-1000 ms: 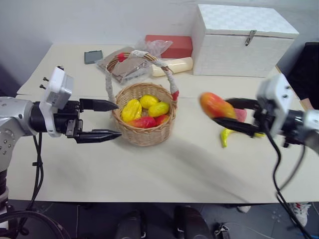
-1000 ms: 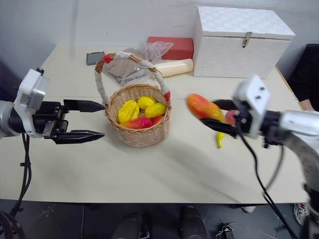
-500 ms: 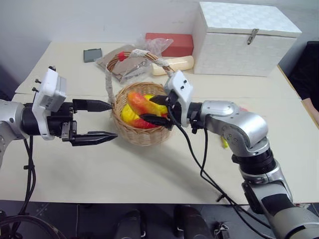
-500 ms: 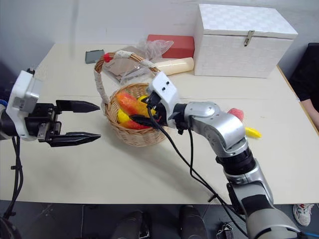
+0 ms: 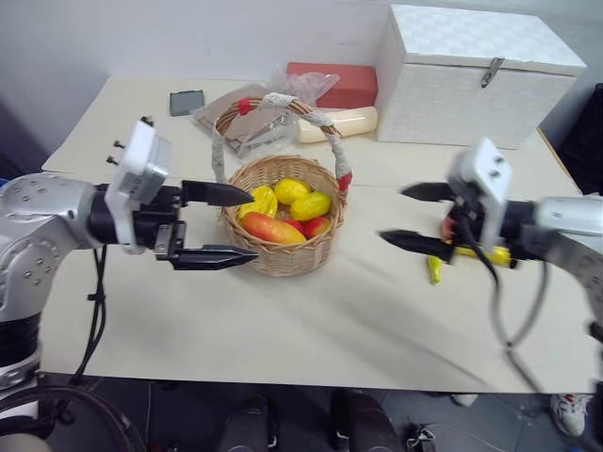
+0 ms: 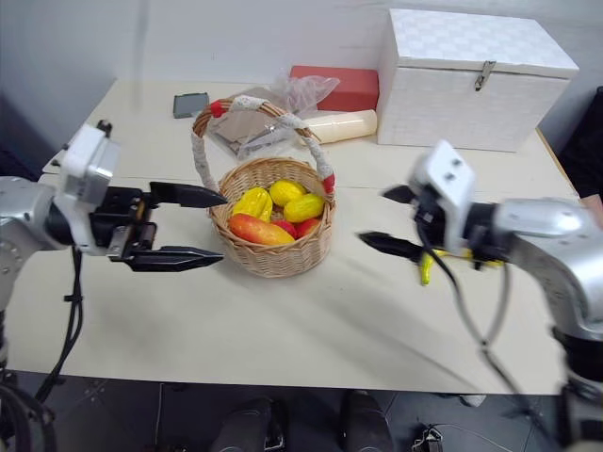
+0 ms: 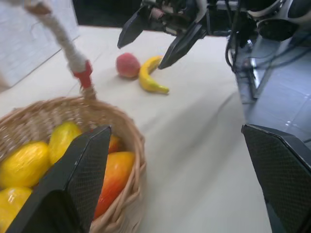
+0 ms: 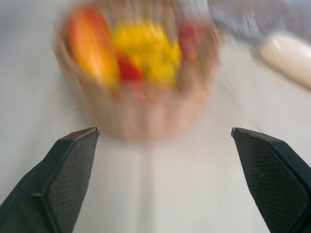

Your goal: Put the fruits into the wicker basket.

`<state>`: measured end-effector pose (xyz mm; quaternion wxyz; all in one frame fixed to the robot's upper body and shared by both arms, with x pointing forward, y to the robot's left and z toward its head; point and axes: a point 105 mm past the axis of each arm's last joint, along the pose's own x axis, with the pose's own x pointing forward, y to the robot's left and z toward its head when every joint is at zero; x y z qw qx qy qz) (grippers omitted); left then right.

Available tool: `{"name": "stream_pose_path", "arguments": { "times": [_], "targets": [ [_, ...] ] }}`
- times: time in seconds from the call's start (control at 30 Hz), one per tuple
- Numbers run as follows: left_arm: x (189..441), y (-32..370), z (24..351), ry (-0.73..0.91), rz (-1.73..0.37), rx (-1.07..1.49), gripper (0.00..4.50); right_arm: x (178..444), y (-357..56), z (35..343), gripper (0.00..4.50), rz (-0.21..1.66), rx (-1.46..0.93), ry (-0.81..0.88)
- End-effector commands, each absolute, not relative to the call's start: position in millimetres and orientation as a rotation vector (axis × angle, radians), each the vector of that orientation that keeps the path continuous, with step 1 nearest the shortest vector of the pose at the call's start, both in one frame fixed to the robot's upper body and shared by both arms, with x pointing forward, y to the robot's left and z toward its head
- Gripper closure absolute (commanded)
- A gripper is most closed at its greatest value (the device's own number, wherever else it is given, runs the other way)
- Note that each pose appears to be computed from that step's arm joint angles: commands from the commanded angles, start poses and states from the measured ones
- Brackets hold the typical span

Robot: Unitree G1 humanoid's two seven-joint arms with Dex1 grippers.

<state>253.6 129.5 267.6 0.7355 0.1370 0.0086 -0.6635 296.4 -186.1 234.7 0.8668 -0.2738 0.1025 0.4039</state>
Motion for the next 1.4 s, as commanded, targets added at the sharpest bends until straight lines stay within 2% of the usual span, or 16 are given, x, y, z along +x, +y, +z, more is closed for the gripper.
{"name": "stream_pose_path", "arguments": {
  "times": [0.03,0.37,0.47,0.6,0.93,1.03,1.13,1.2,1.3,1.4],
  "targets": [
    [248,113,270,-0.021,-1.537,0.328,0.00,305,-219,229,0.02,0.768,-0.843,0.243],
    [244,105,275,-0.054,-1.582,0.354,0.00,347,-266,176,0.02,0.660,-0.961,0.384],
    [244,108,274,-0.053,-1.564,0.363,0.00,356,-275,169,0.65,0.620,-0.993,0.396],
    [245,112,274,-0.053,-1.535,0.366,0.00,361,-276,166,2.02,0.617,-0.987,0.389],
    [246,117,275,-0.056,-1.500,0.373,0.00,366,-275,152,2.02,0.630,-0.956,0.415],
    [246,116,276,-0.057,-1.499,0.374,0.00,366,-274,148,2.65,0.641,-0.946,0.417],
    [246,115,276,-0.056,-1.501,0.374,0.00,364,-273,148,3.59,0.651,-0.932,0.407],
    [246,115,276,-0.055,-1.501,0.374,0.00,363,-272,149,4.04,0.655,-0.925,0.402],
    [249,120,277,-0.046,-1.474,0.369,0.00,352,-249,169,4.13,0.755,-0.783,0.301],
    [253,136,280,-0.028,-1.408,0.338,0.00,323,-201,201,4.13,0.956,-0.584,0.194]
  ]
}}
